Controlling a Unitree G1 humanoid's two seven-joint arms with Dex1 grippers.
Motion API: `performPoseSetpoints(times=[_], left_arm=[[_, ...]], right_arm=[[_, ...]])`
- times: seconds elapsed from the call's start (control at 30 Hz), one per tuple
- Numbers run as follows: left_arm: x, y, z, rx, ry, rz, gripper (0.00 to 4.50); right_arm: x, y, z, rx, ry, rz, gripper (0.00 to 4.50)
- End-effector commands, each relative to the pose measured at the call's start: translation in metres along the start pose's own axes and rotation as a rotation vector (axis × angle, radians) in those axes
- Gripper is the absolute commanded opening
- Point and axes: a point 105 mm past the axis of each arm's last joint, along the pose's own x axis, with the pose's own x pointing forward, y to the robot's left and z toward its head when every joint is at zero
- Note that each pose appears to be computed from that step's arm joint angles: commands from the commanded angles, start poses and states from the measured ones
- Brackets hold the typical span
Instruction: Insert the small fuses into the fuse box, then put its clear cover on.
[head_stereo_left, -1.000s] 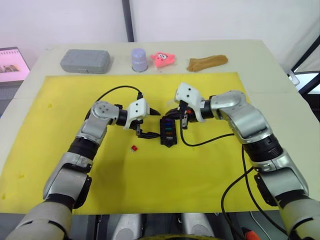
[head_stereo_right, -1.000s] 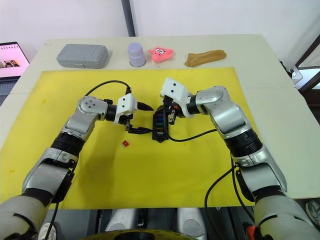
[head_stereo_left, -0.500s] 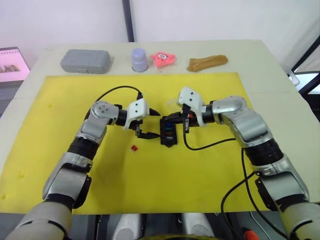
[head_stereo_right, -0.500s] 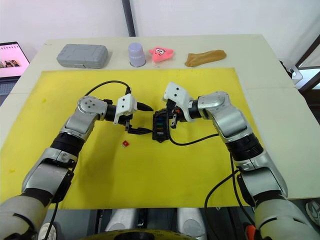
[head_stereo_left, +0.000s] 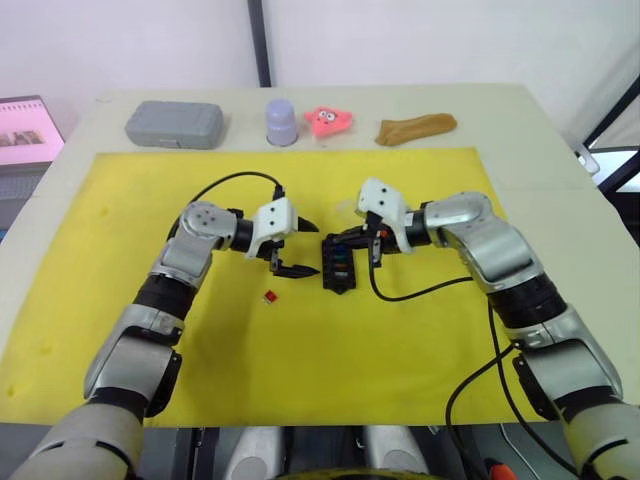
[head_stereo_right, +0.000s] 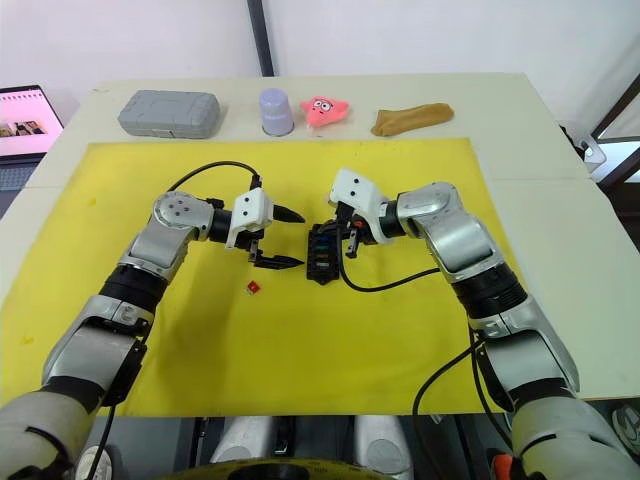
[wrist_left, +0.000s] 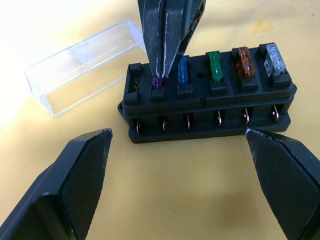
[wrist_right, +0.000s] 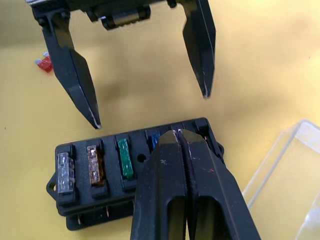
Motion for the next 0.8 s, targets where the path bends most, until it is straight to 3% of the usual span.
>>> performPoseSetpoints(times=[0.03,0.17,0.37,0.5,0.57,0.7,0.8], left_arm=[[-0.006,0.008,0.01,0.03,-0.01,0.023,4.5],[-0.006,0.008,0.01,0.031,-0.011,0.024,4.5],[-0.012,0.011,0.012,0.013,-0.022,0.038,4.5],[-0.022,0.017,0.027,-0.066,-0.109,0.058,4.5],[-0.03,0.018,0.034,-0.094,-0.135,0.058,4.5],[-0.066,0.008,0.036,-0.163,-0.115,0.047,4.5],[-0.099,-0.009,0.029,-0.242,-0.031,0.023,4.5]], right_arm=[[0.002,0.001,-0.027,0.08,0.097,0.004,0.05],[-0.001,-0.002,-0.012,0.054,0.037,-0.006,0.05],[-0.019,-0.005,0.032,0.048,-0.121,-0.024,0.05],[-0.035,-0.003,0.049,0.006,-0.186,-0.052,0.05],[-0.043,-0.003,0.053,-0.039,-0.222,-0.081,0.05],[-0.066,0.003,0.037,-0.171,-0.137,-0.116,0.05],[-0.086,0.01,0.023,-0.19,-0.065,-0.081,0.05]])
